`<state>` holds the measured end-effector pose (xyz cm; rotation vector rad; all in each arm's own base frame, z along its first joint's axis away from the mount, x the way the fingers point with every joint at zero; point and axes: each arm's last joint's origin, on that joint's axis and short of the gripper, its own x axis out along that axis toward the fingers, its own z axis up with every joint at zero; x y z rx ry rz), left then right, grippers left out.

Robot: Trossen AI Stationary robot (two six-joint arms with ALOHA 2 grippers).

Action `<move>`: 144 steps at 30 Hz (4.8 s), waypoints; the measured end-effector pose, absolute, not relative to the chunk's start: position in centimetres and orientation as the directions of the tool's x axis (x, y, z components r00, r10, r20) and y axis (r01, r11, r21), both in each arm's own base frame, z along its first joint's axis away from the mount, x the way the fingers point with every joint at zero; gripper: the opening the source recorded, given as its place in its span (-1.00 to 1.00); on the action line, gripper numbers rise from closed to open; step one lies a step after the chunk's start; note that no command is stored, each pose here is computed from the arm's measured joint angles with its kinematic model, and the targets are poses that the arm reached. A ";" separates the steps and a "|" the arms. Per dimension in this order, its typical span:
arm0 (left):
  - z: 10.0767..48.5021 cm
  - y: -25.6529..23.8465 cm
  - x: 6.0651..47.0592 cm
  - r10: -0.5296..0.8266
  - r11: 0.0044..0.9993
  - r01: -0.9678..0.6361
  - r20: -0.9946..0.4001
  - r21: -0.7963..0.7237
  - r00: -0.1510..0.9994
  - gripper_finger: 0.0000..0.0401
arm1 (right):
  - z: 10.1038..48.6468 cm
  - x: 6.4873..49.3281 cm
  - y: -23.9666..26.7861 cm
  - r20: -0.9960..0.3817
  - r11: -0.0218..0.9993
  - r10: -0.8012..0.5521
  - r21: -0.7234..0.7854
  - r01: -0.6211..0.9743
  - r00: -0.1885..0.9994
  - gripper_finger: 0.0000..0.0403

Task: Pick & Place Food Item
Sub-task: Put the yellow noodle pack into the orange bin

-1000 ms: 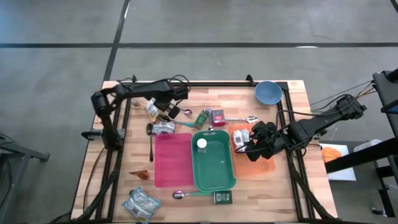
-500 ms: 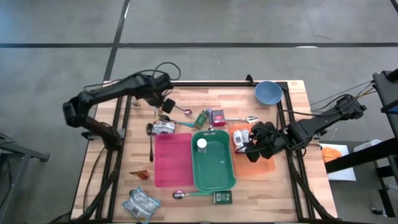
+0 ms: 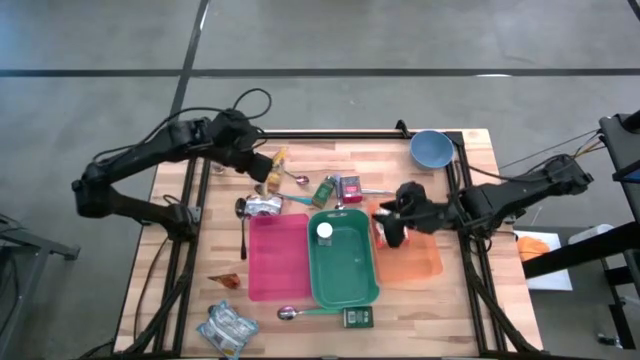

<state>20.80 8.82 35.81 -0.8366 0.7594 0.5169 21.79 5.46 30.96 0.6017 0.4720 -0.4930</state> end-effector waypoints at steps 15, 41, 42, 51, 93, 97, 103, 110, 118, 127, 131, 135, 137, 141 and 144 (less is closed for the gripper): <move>37.7 5.4 23.9 -0.026 0.635 -0.424 -0.566 -0.646 0.824 -1.00 | 32.8 22.7 1.7 -0.449 0.746 -0.269 0.463 0.479 0.852 0.08; 40.1 2.1 26.3 -0.187 0.639 -0.110 -0.293 -0.761 0.938 -1.00 | 35.1 23.7 1.7 -0.212 0.799 -0.268 0.496 0.339 0.940 0.09; 40.1 2.0 26.4 -0.193 0.635 -0.099 -0.281 -0.766 0.940 -1.00 | 35.1 23.8 1.7 -0.212 0.797 -0.277 0.494 0.347 0.937 0.11; 40.0 1.4 27.5 -0.244 0.626 -0.042 -0.247 -0.778 0.938 -1.00 | 33.8 25.2 1.5 -0.262 0.806 -0.280 0.459 0.374 0.924 0.47; 39.9 -0.7 29.3 -0.389 0.651 0.149 -0.159 -0.744 0.907 -1.00 | 35.2 28.1 1.0 0.011 0.923 0.057 0.379 -0.057 0.998 0.84; 39.6 -0.7 29.7 -0.399 0.645 0.151 -0.162 -0.749 0.902 -1.00 | 34.6 29.1 1.1 0.021 0.917 0.069 0.392 -0.072 0.997 0.84; 39.7 -0.7 29.6 -0.401 0.640 0.149 -0.163 -0.754 0.901 -1.00 | 34.7 29.4 1.3 0.033 0.906 0.134 0.400 -0.136 0.990 0.84; 39.7 -0.7 29.6 -0.402 0.646 0.157 -0.158 -0.747 0.902 -1.00 | 34.7 29.4 1.4 0.030 0.897 0.168 0.409 -0.166 0.985 0.84; 39.8 -0.7 29.6 -0.407 0.646 0.168 -0.150 -0.745 0.901 -1.00 | 33.9 30.1 1.5 0.004 0.886 0.204 0.424 -0.186 0.979 0.81; 40.0 -0.7 29.6 -0.407 0.646 0.181 -0.135 -0.742 0.903 -1.00 | 33.8 30.2 1.6 0.005 0.883 0.220 0.424 -0.202 0.975 0.21; 40.1 -0.7 29.5 -0.411 0.644 0.189 -0.127 -0.742 0.903 -1.00 | 34.0 30.0 1.6 0.008 0.881 0.233 0.422 -0.215 0.972 -0.07; 40.2 -0.7 29.5 -0.414 0.641 0.192 -0.125 -0.743 0.902 -1.00 | 34.1 29.9 1.6 0.009 0.881 0.239 0.419 -0.221 0.971 -0.24; 40.2 -0.7 29.4 -0.414 0.641 0.192 -0.124 -0.743 0.902 -1.00 | 34.1 29.8 1.7 0.013 0.878 0.252 0.418 -0.234 0.968 -0.29; 40.2 -0.7 29.4 -0.414 0.641 0.193 -0.124 -0.743 0.902 -1.00 | 34.3 29.6 1.7 0.019 0.875 0.261 0.418 -0.245 0.965 -0.32; 40.2 -0.7 29.4 -0.414 0.640 0.192 -0.123 -0.744 0.902 -1.00 | 34.4 29.6 1.7 0.022 0.874 0.260 0.419 -0.245 0.965 -0.33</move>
